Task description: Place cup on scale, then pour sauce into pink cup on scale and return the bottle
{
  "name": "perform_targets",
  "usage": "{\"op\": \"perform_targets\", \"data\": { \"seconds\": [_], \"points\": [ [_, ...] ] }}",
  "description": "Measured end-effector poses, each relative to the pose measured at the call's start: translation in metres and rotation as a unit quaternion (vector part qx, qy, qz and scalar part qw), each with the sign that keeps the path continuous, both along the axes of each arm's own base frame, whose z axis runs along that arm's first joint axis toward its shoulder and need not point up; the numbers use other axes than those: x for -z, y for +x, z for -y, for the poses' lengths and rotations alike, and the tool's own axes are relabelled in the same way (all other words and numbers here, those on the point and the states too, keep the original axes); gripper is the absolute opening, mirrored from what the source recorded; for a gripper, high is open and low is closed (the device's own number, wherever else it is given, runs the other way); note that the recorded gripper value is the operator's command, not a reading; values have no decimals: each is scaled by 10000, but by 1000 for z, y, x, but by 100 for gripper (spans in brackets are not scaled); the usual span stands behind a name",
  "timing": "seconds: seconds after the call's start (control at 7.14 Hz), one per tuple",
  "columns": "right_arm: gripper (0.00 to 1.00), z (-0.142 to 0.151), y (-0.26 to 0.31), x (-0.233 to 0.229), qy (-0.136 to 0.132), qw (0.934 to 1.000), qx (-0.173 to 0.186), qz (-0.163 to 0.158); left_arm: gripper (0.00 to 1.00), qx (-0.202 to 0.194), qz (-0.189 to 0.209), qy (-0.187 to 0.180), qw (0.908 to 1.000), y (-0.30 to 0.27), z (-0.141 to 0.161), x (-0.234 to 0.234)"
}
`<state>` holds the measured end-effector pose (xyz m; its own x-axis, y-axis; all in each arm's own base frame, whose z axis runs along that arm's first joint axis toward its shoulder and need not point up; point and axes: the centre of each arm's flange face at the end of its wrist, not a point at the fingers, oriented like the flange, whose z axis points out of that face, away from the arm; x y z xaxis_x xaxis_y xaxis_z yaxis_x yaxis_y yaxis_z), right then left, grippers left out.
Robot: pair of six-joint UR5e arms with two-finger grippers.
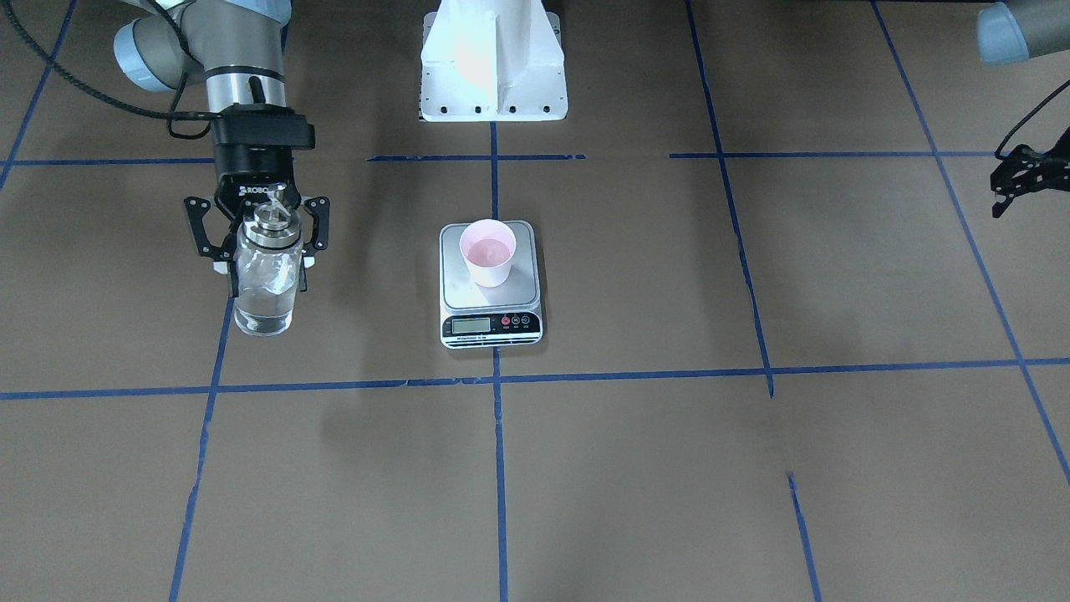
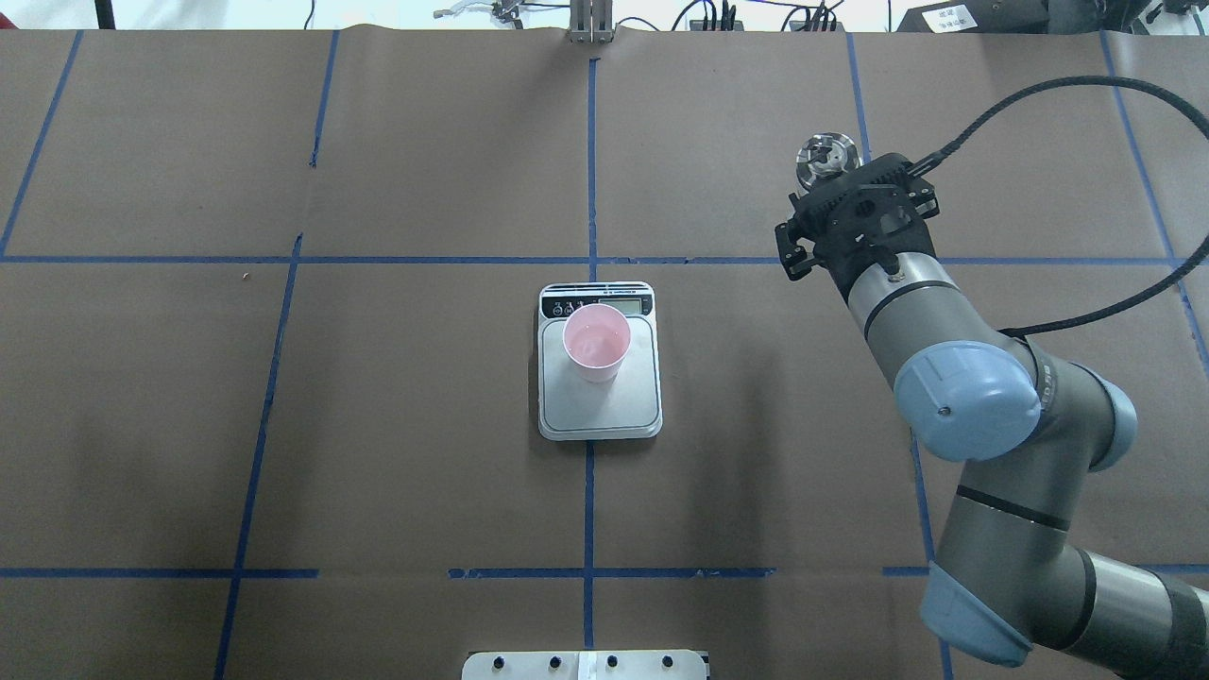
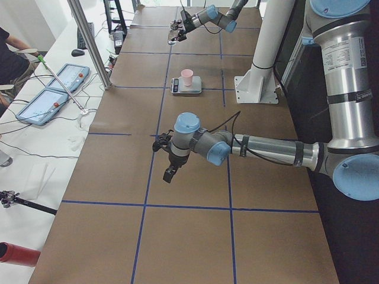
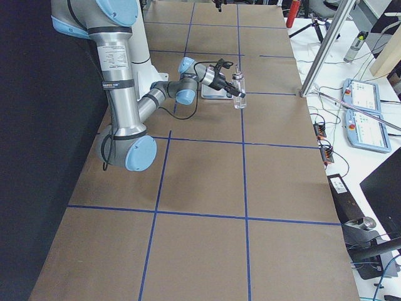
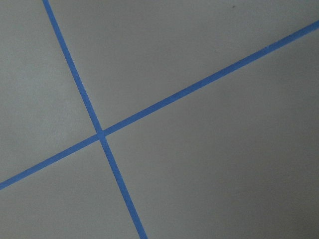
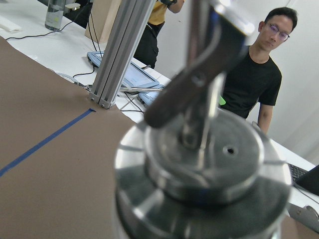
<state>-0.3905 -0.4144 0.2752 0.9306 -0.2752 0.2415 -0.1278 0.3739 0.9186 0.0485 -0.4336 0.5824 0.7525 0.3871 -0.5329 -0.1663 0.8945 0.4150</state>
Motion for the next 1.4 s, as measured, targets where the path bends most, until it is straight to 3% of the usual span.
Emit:
{"op": "perform_targets", "data": {
  "seconds": [0.28, 0.56, 0.7, 0.98, 1.4],
  "points": [
    [0, -13, -22, 9, 391, 9958, -92, -817, 100, 315, -58, 98, 9994, -42, 5, 3],
    [0, -15, -43, 1, 607, 9855, -246, -1567, 100, -183, 295, 630, 9974, -76, 5, -17],
    [0, -14, -55, -4, 672, 9801, -306, -1842, 100, -333, 385, 729, 9960, -83, 6, -28],
    [0, -11, -75, -11, 775, 9692, -356, -2309, 100, -408, 434, 744, 9955, -86, 14, -39],
    [0, -12, -118, -13, 897, 9580, -477, -2682, 100, -395, 425, 721, 9957, -86, 17, -41]
  ]
}}
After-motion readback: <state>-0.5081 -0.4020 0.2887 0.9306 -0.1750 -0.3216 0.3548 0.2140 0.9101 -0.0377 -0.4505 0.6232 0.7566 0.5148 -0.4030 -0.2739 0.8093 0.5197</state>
